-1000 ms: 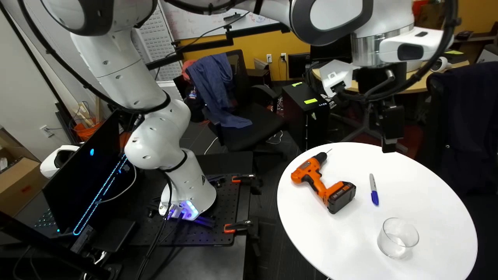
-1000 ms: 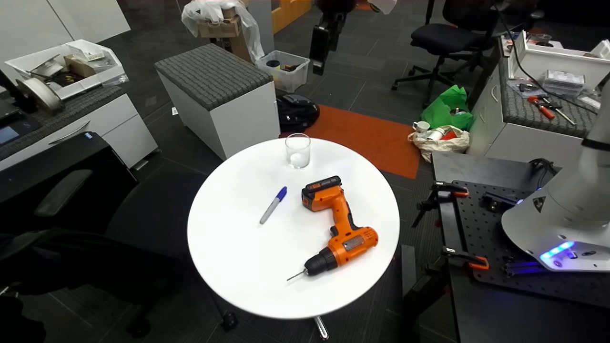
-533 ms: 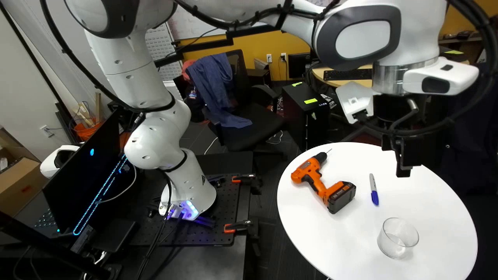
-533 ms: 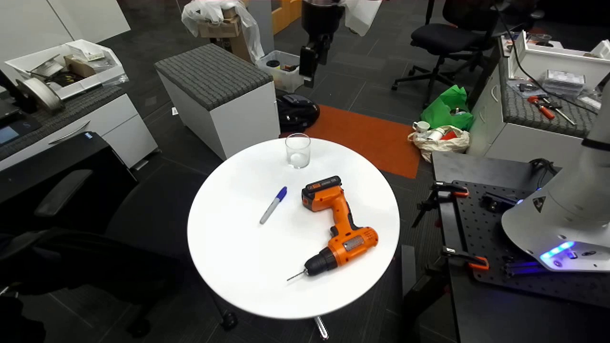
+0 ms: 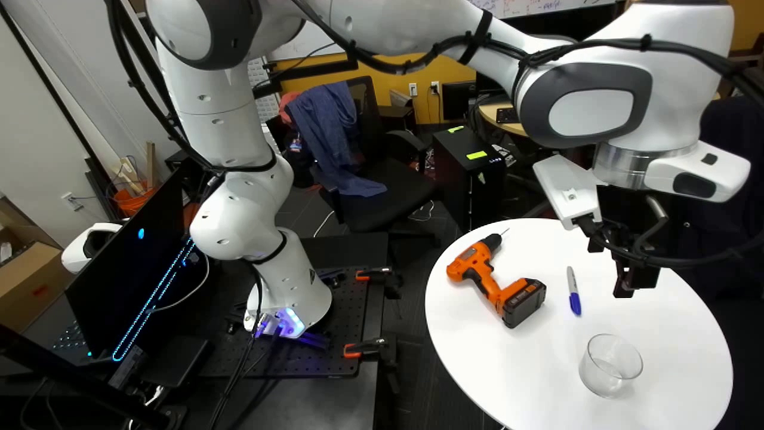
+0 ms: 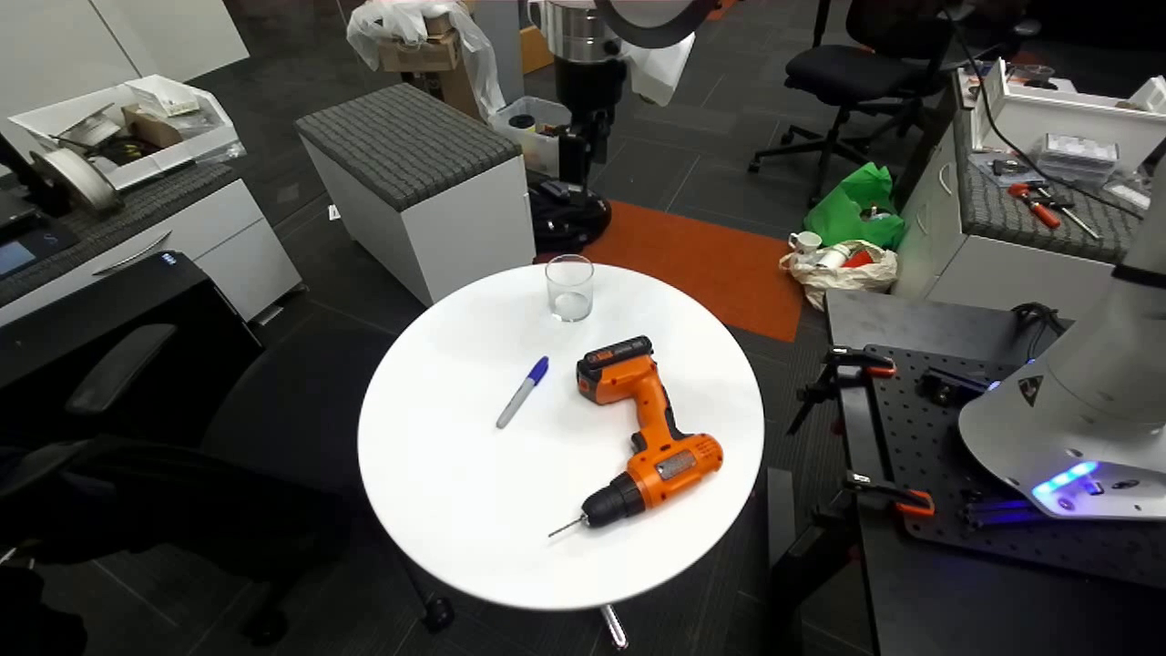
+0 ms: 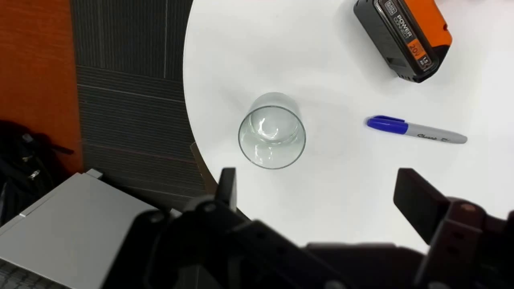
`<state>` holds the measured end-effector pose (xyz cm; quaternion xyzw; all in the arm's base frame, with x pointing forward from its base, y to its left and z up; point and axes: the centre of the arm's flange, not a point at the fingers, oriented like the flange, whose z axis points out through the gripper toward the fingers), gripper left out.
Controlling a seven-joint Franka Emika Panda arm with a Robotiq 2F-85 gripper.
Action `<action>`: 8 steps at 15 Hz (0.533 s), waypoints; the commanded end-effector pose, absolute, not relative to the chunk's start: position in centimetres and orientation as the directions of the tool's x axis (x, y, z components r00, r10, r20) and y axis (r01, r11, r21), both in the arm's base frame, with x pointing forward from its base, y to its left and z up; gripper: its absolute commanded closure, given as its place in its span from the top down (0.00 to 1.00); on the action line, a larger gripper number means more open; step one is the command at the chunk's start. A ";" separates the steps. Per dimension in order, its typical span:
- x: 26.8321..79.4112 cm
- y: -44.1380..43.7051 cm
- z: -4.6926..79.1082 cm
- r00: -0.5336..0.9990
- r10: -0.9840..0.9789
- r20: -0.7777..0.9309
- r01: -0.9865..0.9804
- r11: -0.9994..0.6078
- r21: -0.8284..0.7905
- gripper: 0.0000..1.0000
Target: Move the glass container to the left
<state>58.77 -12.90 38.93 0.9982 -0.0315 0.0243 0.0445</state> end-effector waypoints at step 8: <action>61.7 -12.7 35.0 0.998 -0.052 -0.024 -0.049 -0.994 0.102 1.00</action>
